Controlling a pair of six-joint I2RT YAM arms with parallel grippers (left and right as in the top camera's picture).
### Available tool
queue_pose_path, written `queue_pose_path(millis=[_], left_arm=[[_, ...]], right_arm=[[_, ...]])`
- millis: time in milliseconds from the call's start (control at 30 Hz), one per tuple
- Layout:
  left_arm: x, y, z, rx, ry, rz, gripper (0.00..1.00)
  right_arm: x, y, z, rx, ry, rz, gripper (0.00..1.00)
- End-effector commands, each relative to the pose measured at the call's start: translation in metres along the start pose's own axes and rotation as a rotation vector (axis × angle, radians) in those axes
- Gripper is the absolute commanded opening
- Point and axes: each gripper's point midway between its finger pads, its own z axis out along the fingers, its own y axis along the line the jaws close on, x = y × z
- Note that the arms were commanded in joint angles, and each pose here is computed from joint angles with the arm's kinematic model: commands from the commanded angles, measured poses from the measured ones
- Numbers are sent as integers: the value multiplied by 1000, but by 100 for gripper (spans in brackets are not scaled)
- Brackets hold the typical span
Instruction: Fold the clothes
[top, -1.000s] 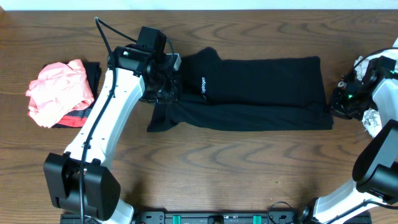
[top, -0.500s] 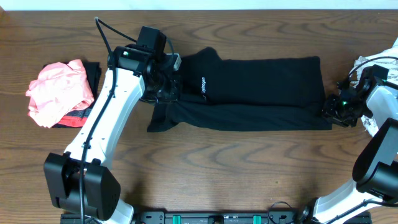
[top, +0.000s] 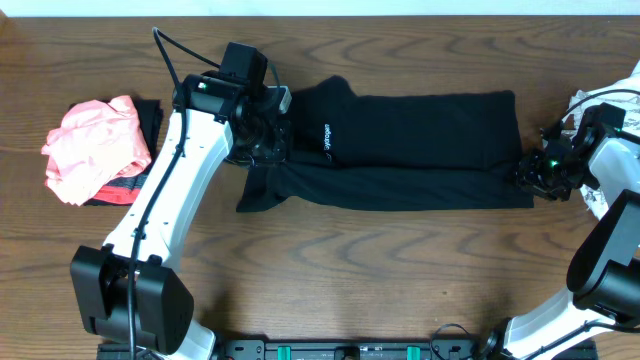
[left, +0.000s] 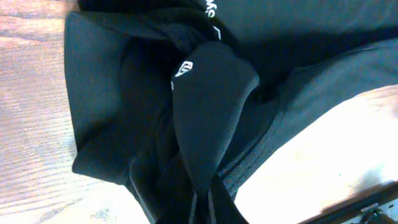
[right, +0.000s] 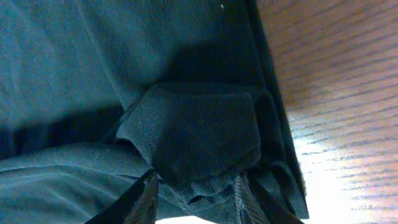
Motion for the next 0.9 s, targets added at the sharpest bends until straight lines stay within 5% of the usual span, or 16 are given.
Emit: queue_pose_path(millis=[0,867], left_arm=[[0,4,-1,-14,-1,-7,6],[0,4,-1,-14,-1,-7,6]], right_arm=[[2,0,3,-21,0,20,39],[-14,21,13,-56,-74,-15,33]])
